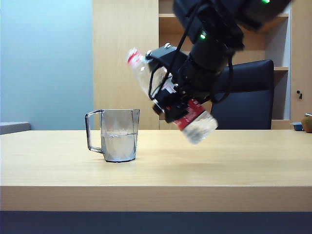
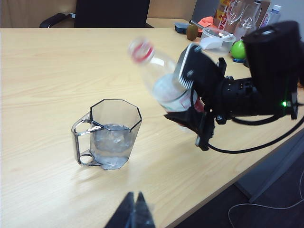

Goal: Pick up the mineral water bottle on the table and pour water into the mug until it's half full.

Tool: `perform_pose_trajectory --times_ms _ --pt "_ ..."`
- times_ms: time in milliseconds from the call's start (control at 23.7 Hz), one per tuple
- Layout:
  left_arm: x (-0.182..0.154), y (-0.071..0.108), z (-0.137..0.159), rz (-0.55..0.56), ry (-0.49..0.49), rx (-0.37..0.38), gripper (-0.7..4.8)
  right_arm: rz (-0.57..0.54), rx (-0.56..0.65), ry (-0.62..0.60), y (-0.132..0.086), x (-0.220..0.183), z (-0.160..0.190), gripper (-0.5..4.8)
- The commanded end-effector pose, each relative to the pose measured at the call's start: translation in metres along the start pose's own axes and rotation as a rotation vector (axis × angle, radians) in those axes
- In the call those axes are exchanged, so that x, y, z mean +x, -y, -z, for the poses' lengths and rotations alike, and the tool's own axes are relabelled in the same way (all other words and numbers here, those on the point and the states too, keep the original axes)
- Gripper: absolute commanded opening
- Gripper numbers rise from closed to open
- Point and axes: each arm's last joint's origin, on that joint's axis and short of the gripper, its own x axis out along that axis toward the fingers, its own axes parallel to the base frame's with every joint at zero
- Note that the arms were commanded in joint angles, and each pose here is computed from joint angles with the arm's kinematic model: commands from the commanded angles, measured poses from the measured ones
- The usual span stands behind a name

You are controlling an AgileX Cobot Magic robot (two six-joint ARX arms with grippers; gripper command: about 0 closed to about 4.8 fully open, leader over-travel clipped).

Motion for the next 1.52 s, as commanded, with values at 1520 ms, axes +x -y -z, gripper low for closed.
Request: perform_pose_trajectory --times_ms 1520 --pt "0.000 0.000 0.000 0.000 -0.009 0.043 -0.05 0.048 0.455 0.416 -0.002 0.028 0.085 4.79"
